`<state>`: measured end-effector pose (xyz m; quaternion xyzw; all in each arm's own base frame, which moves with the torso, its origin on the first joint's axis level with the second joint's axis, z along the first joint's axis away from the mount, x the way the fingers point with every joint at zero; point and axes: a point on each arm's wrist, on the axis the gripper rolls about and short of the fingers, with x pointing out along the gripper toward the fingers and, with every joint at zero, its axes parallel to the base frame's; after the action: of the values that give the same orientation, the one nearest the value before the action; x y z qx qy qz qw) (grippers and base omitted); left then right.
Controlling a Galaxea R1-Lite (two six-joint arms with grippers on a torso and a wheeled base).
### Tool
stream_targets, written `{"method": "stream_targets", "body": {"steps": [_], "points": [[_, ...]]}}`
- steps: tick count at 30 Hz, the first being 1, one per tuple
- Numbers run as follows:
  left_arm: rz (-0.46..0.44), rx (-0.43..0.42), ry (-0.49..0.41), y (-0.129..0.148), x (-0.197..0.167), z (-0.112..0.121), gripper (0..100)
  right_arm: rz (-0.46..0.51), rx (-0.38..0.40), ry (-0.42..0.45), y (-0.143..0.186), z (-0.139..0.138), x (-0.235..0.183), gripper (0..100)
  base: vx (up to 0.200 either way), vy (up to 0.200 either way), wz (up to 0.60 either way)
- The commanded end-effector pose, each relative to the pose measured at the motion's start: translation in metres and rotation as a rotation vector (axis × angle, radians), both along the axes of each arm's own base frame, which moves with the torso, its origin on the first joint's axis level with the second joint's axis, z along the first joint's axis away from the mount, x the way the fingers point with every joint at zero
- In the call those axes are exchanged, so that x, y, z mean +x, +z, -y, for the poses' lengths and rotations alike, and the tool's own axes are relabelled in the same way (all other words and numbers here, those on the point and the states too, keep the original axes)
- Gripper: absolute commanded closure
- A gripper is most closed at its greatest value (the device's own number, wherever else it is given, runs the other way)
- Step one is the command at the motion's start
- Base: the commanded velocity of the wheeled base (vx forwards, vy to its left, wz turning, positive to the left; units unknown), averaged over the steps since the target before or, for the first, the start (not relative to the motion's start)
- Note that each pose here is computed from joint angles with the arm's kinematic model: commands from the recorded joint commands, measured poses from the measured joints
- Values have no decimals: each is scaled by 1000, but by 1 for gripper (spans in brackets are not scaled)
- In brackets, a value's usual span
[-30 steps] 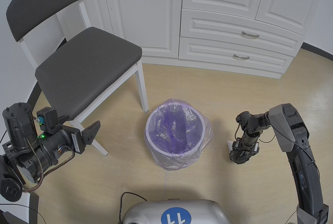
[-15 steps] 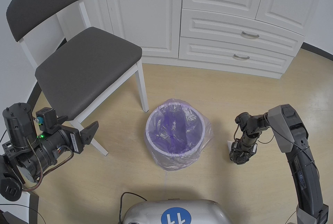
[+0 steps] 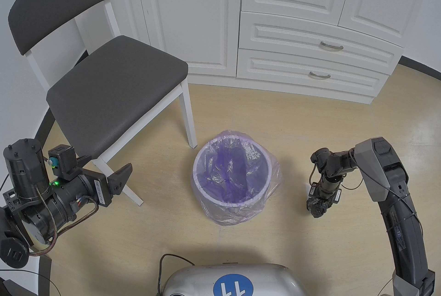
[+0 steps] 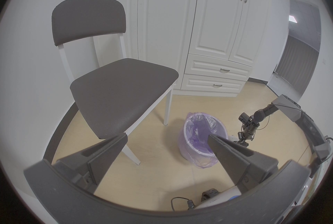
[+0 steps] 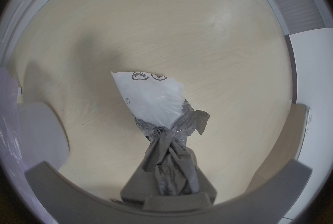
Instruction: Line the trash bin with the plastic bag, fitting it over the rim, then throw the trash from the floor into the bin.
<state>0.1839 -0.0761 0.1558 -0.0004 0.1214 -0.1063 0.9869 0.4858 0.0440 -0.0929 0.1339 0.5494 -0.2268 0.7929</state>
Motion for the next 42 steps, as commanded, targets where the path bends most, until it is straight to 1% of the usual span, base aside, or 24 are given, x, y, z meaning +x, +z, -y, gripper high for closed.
{"method": "stream_targets", "body": {"steps": [1,2,4,7,8,10,12,14,15,16,17,20,23,27,29,31,32,34,35,36,37,40,42], "points": [[1,-1,-2,0,-1,0,0,42,-39,-34,16,-8,1,100,0,0,0],[1,-1,-2,0,0,0,0,47,-42,-37,17,-9,2,100,0,0,0],[7,-3,0,2,0,0,0,101,-57,-50,40,-18,3,100,0,0,0],[13,-3,1,3,-1,0,0,145,-33,-56,74,-24,-2,100,0,0,0],[13,-3,1,3,-1,0,0,145,-33,-56,74,-24,-2,100,0,0,0],[21,-7,-2,5,-3,-1,0,169,-48,-45,108,-29,-17,100,0,0,0],[28,-9,-3,7,-4,-1,0,218,-69,-42,143,-32,-29,100,0,0,0],[37,-13,-1,9,-5,-2,0,283,-67,-26,188,-31,-45,100,0,0,0],[37,-13,-3,9,-6,-2,0,301,-66,-19,200,-31,-51,100,0,0,0],[38,-13,-3,9,-6,-2,0,334,-63,-4,221,-31,-61,100,0,0,0],[39,-12,-1,9,-7,-2,0,354,-62,3,234,-30,-69,100,0,0,0],[50,-15,-12,11,-9,-1,0,387,-69,23,259,-31,-89,100,0,0,0],[72,-23,-14,16,-12,-2,0,408,-80,56,278,-33,-113,100,0,0,0],[100,-33,-19,22,-20,-4,0,450,-137,110,303,-34,-146,100,0,0,0],[104,-36,-27,25,-23,-5,0,468,-149,115,310,-37,-156,100,0,0,0],[111,-40,-50,30,-30,-4,0,478,-178,131,316,-43,-177,100,0,0,0],[117,-44,-59,34,-34,-4,0,486,-210,133,317,-46,-189,100,0,0,0],[128,-50,-67,38,-38,-5,0,528,-259,134,322,-53,-205,100,0,0,0],[145,-58,-71,43,-43,-7,0,576,-284,134,326,-58,-218,100,0,0,0],[145,-58,-71,43,-43,-7,0,576,-284,134,326,-58,-218,100,0,0,0],[161,-67,-79,48,-49,-9,0,651,-288,152,330,-66,-232,100,0,0,0],[170,-73,-94,55,-57,-10,0,762,-260,222,339,-77,-253,100,0,0,0],[178,-77,-98,58,-60,-11,0,815,-252,256,344,-78,-264,100,0,0,0]]}}
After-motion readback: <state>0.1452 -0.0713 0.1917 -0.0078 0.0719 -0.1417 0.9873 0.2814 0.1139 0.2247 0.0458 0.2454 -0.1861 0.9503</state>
